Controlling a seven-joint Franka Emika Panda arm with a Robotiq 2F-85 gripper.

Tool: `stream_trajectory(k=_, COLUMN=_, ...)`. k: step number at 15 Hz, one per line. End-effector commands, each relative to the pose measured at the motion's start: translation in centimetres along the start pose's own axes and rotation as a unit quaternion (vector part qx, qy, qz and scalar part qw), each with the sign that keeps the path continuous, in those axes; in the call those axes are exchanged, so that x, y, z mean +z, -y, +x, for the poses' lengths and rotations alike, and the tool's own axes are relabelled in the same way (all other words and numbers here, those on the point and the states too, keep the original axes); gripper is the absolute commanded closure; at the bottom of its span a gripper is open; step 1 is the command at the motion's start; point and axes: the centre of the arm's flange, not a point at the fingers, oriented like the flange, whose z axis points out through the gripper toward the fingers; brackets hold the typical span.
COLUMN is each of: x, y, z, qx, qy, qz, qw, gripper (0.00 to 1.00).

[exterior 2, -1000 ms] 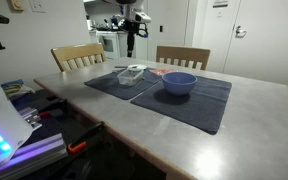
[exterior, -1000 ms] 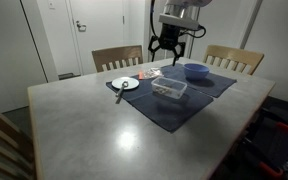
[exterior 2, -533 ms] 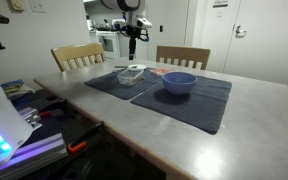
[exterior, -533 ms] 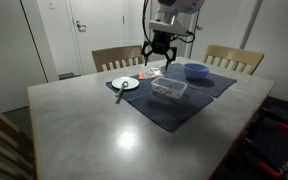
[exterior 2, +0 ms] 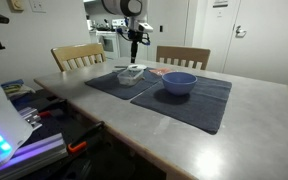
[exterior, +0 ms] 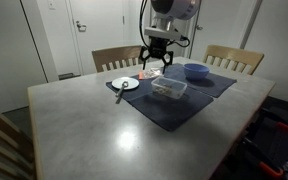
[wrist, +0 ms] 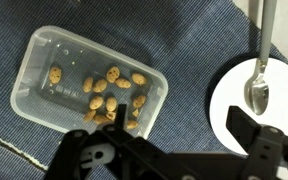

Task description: Pour the contents of the colourless bowl into the blue bowl

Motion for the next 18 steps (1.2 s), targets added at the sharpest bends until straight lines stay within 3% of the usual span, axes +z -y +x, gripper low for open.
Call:
stream_trajectory(k=1, x=1.1, y=0.6, z=1.1, qx=0.007, qy=0.001, qz=-0.012, qw=0.9999, gripper=0.0)
stream_trajectory(k=18, x=6.4, y=-0.1, z=1.4, qx=0.01, qy=0.017, qz=-0.031, qw=0.9993, gripper=0.0)
